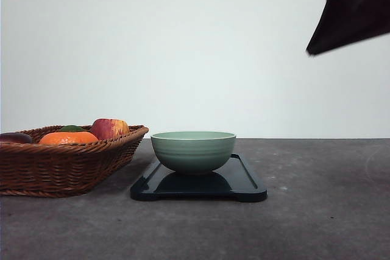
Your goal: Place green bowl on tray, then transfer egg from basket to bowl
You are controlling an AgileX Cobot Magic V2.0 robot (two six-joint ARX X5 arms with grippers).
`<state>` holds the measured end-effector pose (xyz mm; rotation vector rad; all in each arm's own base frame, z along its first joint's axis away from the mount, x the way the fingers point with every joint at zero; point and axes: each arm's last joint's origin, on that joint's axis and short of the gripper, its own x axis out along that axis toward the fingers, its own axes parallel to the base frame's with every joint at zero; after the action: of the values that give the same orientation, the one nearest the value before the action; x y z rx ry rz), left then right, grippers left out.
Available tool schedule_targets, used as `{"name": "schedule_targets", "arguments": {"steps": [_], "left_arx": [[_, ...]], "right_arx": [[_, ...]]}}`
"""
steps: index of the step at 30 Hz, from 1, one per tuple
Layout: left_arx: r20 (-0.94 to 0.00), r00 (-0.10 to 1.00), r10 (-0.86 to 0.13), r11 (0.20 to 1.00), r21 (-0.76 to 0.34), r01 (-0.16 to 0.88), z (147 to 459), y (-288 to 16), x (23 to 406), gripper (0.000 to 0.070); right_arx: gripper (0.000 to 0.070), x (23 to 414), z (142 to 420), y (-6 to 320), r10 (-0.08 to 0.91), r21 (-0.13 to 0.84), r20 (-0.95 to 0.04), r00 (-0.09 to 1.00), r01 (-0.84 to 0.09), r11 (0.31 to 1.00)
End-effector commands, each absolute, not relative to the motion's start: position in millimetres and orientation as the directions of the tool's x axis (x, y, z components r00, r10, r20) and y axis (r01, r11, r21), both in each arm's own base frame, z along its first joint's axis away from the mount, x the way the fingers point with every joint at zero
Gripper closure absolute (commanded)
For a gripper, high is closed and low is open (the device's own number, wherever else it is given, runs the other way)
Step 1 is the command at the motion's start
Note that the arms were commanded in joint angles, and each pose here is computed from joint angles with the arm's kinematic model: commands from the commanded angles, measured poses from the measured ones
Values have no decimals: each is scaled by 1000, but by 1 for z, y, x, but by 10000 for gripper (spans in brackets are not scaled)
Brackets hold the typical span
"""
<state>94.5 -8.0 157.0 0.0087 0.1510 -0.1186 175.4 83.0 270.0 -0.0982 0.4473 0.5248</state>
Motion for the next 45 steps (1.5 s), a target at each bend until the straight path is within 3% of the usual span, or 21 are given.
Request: {"name": "schedule_targets", "arguments": {"steps": [1,10,19,26,45], "left_arx": [[-175,978,-115,993,-1,116,150,-8,95,700],[-175,978,-115,993,-1,116,150,-8,95,700],[-175,978,-115,993,-1,116,150,-8,95,700],[-175,978,-115,993,-1,116,150,-8,95,700],[-175,978,-115,993,-1,117,150,-8,95,700]], "right_arx": [[685,173,264,77,441,-70,-428,789,-515,854],[685,127,208,29,283,-115,-219,934,-312,943],[685,99,163,10,155,-118,-60,986,-162,980],[685,97,158,7,100,-112,-83,991,-109,988],[685,97,159,7,107,-101,-81,991,-115,988]]}}
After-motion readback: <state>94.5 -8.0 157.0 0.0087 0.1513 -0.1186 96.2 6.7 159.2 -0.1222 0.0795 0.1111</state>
